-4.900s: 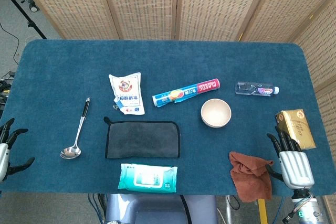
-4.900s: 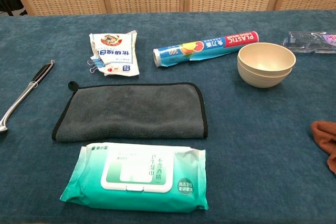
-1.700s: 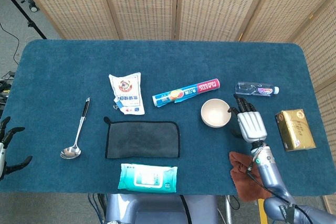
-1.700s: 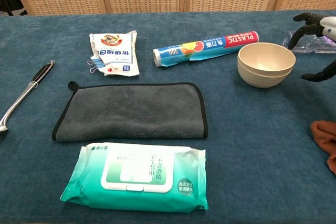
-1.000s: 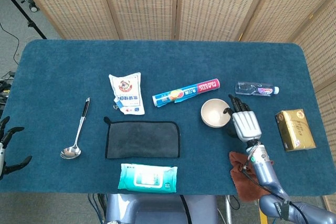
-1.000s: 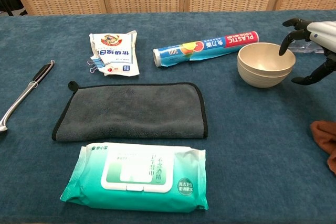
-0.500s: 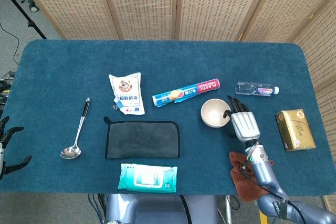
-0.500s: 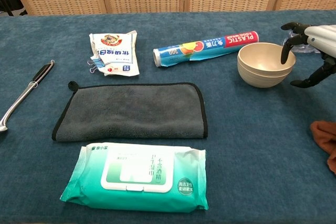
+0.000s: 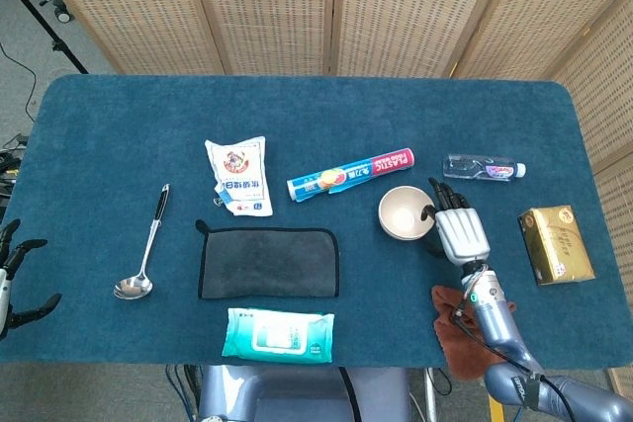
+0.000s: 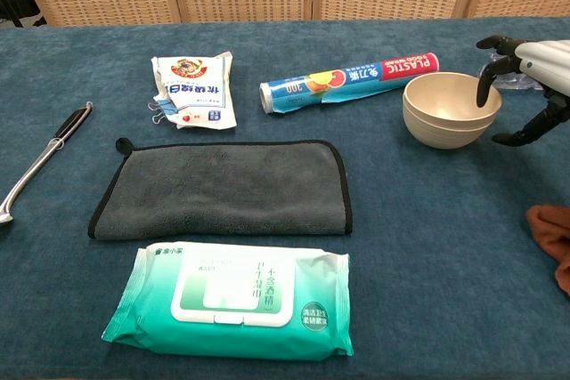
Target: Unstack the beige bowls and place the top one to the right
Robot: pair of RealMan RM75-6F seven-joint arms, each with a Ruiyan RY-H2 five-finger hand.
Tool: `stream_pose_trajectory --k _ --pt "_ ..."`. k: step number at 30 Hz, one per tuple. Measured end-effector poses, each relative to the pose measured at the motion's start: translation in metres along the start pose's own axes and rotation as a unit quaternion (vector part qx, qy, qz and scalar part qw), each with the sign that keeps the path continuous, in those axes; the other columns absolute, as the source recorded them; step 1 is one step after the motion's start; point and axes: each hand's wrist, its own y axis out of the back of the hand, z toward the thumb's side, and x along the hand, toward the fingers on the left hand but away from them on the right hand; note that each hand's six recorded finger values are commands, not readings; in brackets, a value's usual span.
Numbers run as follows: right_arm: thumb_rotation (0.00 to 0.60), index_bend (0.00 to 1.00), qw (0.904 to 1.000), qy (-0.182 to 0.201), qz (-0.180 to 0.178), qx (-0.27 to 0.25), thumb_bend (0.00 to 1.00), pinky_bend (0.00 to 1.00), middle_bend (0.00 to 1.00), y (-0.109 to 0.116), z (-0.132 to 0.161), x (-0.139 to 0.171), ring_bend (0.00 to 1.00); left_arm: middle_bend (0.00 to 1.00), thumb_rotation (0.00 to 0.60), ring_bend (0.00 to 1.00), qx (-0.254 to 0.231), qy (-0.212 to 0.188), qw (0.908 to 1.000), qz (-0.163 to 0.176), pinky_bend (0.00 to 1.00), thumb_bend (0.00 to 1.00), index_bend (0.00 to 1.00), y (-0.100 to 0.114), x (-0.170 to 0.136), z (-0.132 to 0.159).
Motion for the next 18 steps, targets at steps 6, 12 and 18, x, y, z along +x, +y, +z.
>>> stream_pose_trajectory --k 6,12,18 --pt "0.6 0.45 1.0 -0.002 -0.001 0.001 0.26 0.18 0.01 -0.0001 -0.0004 -0.0006 0.0 0.0 0.6 0.0 0.001 0.0 1.0 -0.001 0.05 0.18 0.26 -0.0004 -0.0001 0.0001" --pt "0.6 0.45 1.0 -0.003 -0.003 0.004 0.32 0.18 0.01 0.0012 -0.0007 -0.0007 0.0 0.0 0.6 0.0 0.002 -0.002 1.0 -0.003 0.05 0.18 0.26 -0.0015 -0.0002 0.0008" --pt "0.6 0.45 1.0 -0.003 -0.006 0.004 0.36 0.18 0.01 0.0041 -0.0005 -0.0011 0.0 0.0 0.6 0.0 0.002 -0.003 1.0 -0.004 0.05 0.18 0.26 -0.0021 -0.0003 0.0013"
